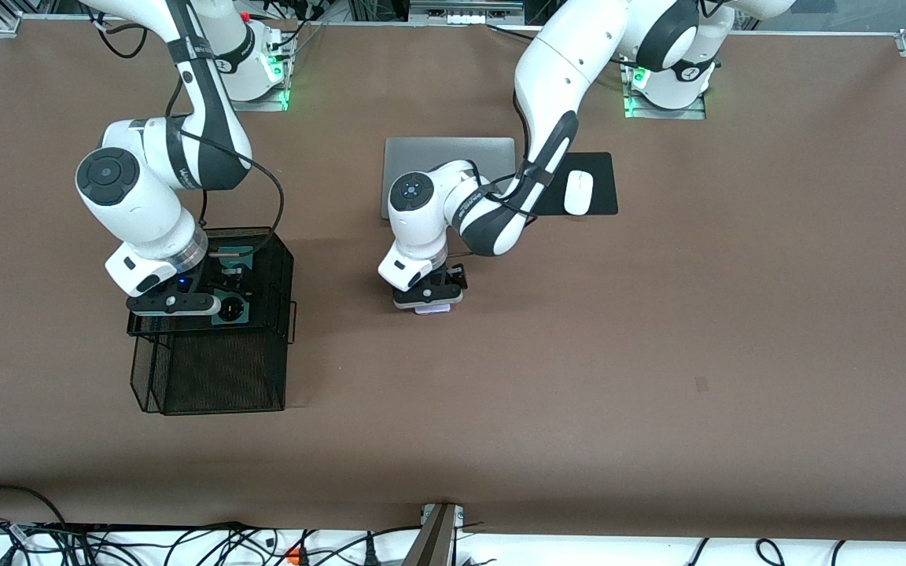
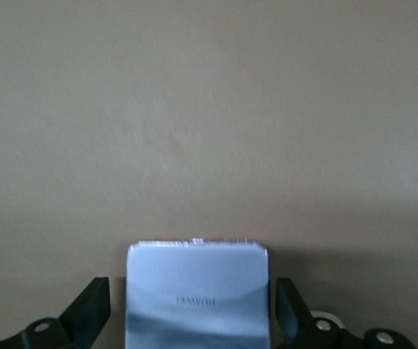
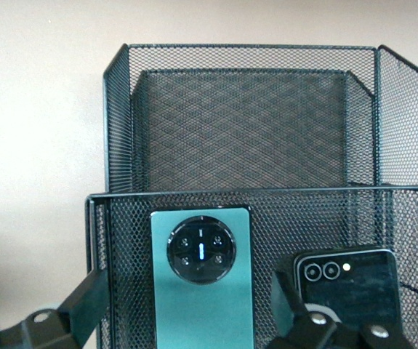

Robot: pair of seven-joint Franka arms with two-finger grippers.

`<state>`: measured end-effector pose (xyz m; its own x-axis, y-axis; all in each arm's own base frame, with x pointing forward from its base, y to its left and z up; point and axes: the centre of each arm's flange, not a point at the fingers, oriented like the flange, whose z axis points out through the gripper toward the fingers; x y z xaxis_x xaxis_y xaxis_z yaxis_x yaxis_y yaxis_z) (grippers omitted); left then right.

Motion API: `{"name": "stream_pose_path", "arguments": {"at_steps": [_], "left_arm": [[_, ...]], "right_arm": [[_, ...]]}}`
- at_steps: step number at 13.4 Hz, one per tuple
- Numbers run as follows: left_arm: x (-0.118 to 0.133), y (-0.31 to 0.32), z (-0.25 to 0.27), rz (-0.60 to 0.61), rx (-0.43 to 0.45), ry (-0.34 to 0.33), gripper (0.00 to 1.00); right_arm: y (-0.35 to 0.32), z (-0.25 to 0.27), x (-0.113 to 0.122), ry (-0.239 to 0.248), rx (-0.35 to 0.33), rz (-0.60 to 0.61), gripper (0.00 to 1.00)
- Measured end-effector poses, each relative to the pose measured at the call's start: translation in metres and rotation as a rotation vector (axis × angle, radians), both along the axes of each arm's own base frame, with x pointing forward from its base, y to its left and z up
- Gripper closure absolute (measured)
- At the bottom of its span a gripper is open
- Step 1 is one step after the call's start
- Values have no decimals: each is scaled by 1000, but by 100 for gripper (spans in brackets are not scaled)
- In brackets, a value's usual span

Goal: Place phones with both arms
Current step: 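Set the white phone beside the laptop while the right gripper returns, then grasp the white phone with the right gripper while the left gripper retracts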

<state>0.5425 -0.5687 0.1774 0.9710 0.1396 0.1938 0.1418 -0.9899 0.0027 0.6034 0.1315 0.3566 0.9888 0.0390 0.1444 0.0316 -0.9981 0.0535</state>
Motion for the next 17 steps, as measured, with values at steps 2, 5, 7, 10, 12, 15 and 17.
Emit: {"name": "stream_pose_path", "arguments": {"at_steps": [2, 5, 7, 10, 12, 15, 17], "left_arm": [[14, 5, 21, 15, -8, -30, 0], [60, 57, 76, 84, 32, -17, 0], [98, 122, 118, 112, 75, 25, 0], [133, 237, 175, 78, 127, 113, 0], [141, 305, 214, 33, 143, 176, 0], [144, 400, 273, -39, 135, 243, 0], [137, 465, 313, -77, 122, 276, 0]], "right_arm": [[5, 13, 6, 28, -5, 3, 0], [27, 28, 23, 98, 56, -33, 1], [56, 33, 40, 146, 78, -53, 1], [115, 23, 46, 165, 117, -153, 0], [186, 0, 23, 195, 143, -145, 0], [277, -51, -16, 157, 138, -64, 0], [308, -93, -31, 119, 121, -19, 0]]}}
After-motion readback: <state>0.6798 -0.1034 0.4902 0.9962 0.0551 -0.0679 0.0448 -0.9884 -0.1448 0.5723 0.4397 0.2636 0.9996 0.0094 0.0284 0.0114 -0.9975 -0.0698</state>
